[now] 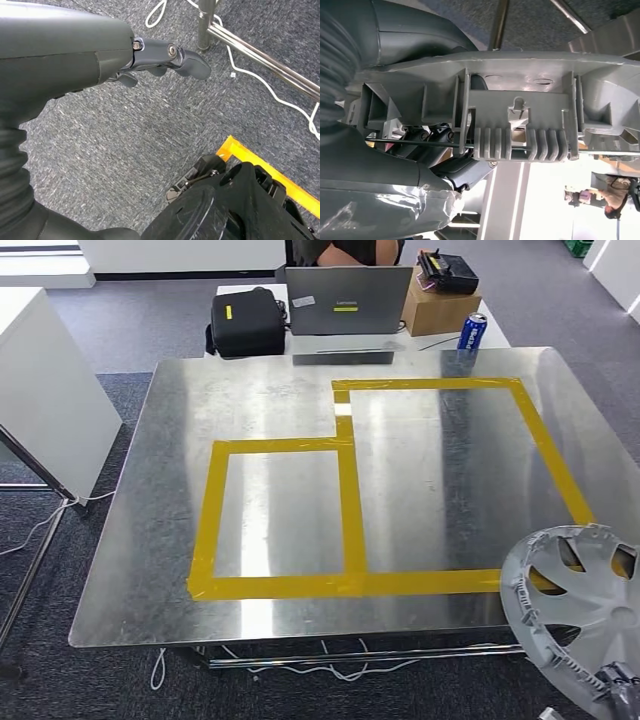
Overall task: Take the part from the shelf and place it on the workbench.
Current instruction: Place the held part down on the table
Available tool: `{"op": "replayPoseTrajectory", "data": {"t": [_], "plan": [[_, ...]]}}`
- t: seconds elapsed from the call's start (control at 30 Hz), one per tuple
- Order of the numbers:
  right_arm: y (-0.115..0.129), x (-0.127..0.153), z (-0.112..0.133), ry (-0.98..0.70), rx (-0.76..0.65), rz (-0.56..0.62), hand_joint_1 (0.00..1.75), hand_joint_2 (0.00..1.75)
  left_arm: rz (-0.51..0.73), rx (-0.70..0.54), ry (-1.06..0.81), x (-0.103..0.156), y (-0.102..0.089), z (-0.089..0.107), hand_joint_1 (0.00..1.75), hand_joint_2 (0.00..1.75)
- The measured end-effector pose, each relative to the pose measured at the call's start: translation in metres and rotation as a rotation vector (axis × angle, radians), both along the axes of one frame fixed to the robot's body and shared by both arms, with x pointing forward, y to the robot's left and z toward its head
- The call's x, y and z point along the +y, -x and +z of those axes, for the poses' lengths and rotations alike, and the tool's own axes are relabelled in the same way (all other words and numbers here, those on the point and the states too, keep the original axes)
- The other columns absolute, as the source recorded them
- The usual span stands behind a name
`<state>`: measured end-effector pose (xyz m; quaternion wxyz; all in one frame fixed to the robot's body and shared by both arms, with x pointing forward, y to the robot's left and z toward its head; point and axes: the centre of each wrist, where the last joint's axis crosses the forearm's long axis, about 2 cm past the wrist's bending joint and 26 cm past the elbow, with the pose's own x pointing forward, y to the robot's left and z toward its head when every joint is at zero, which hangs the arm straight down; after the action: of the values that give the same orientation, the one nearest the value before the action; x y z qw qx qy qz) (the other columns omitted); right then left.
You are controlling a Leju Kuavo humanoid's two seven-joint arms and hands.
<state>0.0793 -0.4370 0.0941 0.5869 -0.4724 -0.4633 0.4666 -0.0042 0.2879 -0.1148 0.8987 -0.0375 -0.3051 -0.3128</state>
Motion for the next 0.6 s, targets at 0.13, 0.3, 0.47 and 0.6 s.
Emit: {"op": "replayPoseTrajectory", "data": {"t": [0.13, 0.3, 0.47, 0.6], "plan": [[0.002, -0.027, 0.010, 0.021, -0.004, -0.044, 1.75, 1.75, 0.000, -0.002, -0.001, 0.000, 0.000, 0.000, 0.00, 1.75], [0.011, -0.041, 0.013, 0.045, -0.029, -0.129, 1.75, 1.75, 0.000, -0.003, -0.001, 0.000, 0.000, 0.000, 0.00, 1.75], [0.016, -0.048, 0.013, 0.051, -0.042, -0.182, 1.75, 1.75, 0.000, -0.004, -0.003, 0.000, 0.000, 0.000, 0.00, 1.75], [0.019, -0.049, 0.011, 0.049, -0.042, -0.199, 1.75, 1.75, 0.000, -0.004, -0.003, 0.000, 0.000, 0.000, 0.00, 1.75]]}}
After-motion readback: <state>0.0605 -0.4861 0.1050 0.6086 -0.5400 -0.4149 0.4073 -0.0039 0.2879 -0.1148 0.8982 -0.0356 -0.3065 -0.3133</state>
